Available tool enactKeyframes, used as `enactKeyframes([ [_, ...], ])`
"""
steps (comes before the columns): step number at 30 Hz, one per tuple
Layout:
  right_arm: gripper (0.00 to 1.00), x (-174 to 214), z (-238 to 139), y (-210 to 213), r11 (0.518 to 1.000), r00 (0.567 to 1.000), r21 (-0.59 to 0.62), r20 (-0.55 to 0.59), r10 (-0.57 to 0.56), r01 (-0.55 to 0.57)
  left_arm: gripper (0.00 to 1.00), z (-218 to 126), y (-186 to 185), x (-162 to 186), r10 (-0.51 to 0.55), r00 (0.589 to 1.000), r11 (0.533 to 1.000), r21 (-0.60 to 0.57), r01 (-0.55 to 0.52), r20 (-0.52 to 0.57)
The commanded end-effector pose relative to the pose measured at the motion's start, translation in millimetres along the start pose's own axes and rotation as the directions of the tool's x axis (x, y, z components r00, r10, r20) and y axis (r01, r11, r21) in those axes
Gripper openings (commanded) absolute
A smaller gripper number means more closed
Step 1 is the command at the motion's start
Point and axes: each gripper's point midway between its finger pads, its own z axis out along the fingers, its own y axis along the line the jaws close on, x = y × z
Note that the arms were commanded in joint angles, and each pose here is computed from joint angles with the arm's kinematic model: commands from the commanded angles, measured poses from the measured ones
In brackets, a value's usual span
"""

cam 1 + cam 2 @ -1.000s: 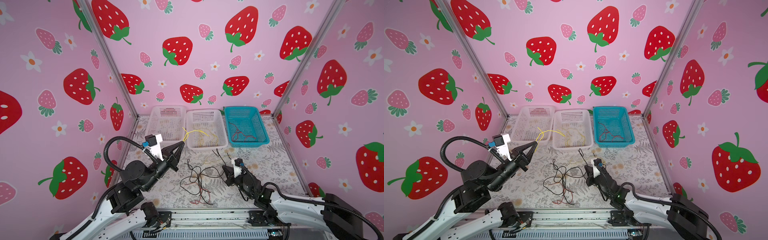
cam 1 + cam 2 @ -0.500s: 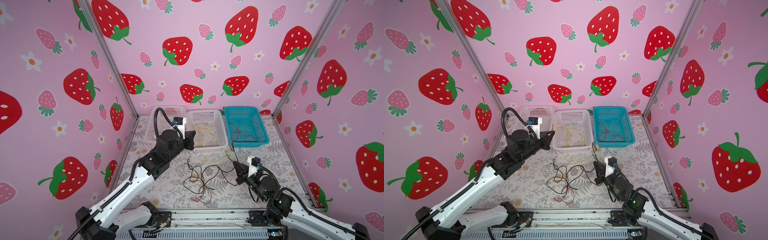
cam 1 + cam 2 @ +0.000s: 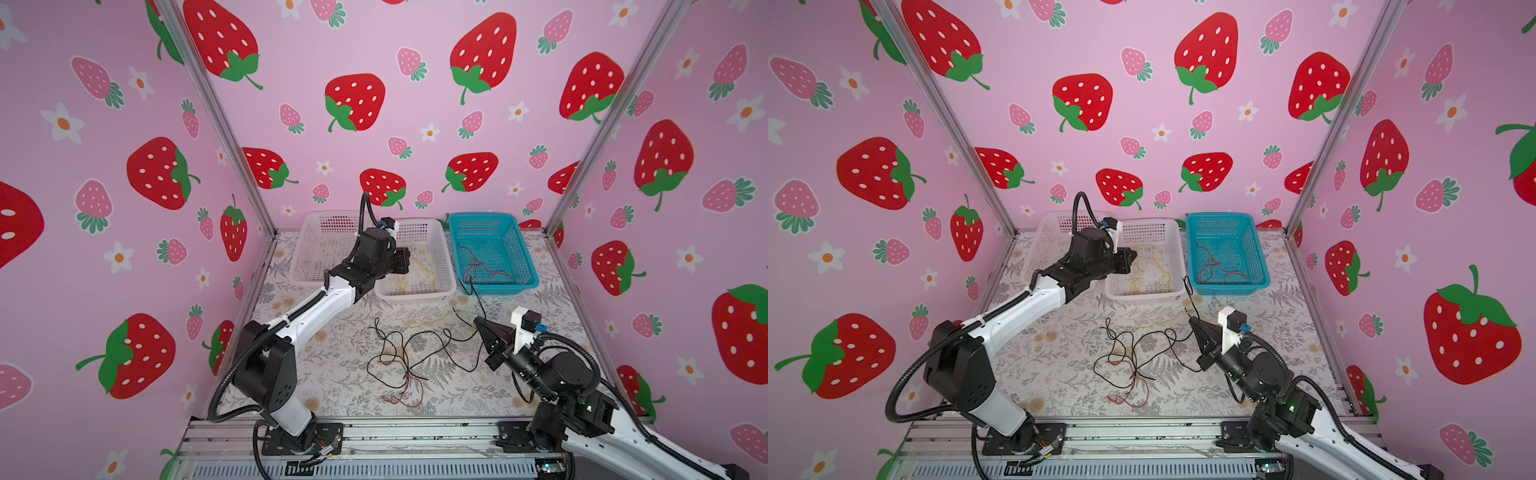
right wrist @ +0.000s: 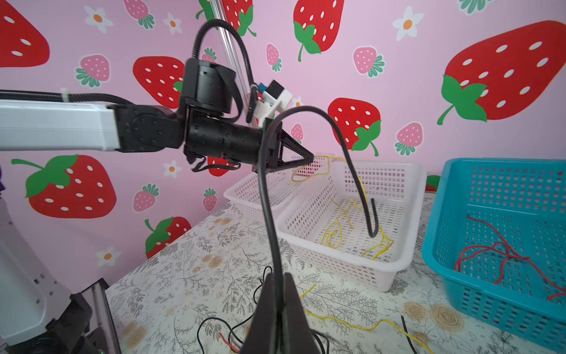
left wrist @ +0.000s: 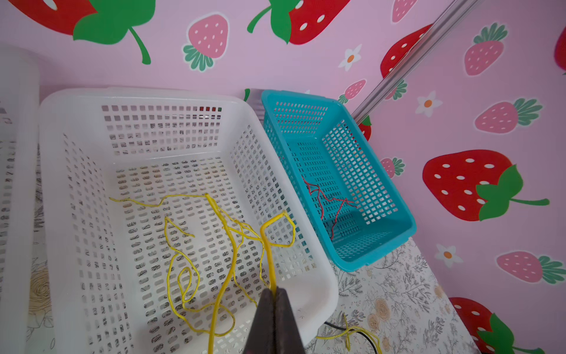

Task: Untangle the cables
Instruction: 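Carry the yellow wire over the white basket with the left gripper while the right holds, then open the left gripper over the middle white basket while the right lifts the black wire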

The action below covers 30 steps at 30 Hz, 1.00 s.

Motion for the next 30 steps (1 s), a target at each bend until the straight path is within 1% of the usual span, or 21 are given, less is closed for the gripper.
enactKeyframes([
  [1,0.0,-28,-6,7,0.999,0.999,-0.023,0.042,-0.027,0.028,0.0,10,-8,-12,-0.028,1.0,0.998,0.054,0.028,-0.011],
  [6,0.0,-59,-10,12,0.998,0.995,-0.016,0.074,-0.059,0.061,0.01,32,0,-2,-0.042,0.997,0.998,0.04,0.044,-0.061],
  [8,0.0,-71,-11,14,0.998,0.994,-0.018,0.089,-0.066,0.068,0.05,38,3,3,-0.043,0.996,0.998,0.033,0.046,-0.079],
  [9,0.0,-77,-11,16,0.997,0.993,-0.022,0.094,-0.068,0.071,0.12,41,5,6,-0.045,0.995,0.998,0.031,0.048,-0.09],
  [13,0.0,-94,-9,26,0.995,0.992,-0.058,0.106,-0.069,0.075,0.22,48,8,14,-0.045,0.992,0.998,0.026,0.049,-0.12],
  [15,0.0,-103,-8,31,0.994,0.991,-0.069,0.114,-0.075,0.083,0.32,47,9,16,-0.041,0.991,0.999,0.023,0.045,-0.128],
  [16,0.0,-108,-8,32,0.994,0.99,-0.072,0.12,-0.077,0.086,0.35,47,9,16,-0.04,0.991,0.999,0.021,0.043,-0.128],
  [21,0.0,-133,-8,41,0.99,0.983,-0.087,0.153,-0.101,0.115,0.48,36,5,10,-0.029,0.992,0.999,0.026,0.032,-0.125],
  [26,0.0,-152,3,48,0.982,0.978,-0.081,0.136,-0.156,0.168,0.56,15,-5,3,-0.026,0.995,0.998,0.053,0.032,-0.099],
  [28,0.0,-155,8,49,0.978,0.975,-0.069,0.126,-0.185,0.195,0.6,4,-10,1,-0.025,0.996,0.997,0.072,0.032,-0.09],
  [30,0.0,-154,14,42,0.974,0.968,-0.024,0.114,-0.222,0.226,0.63,-9,-16,0,-0.028,0.996,0.995,0.095,0.036,-0.082],
])
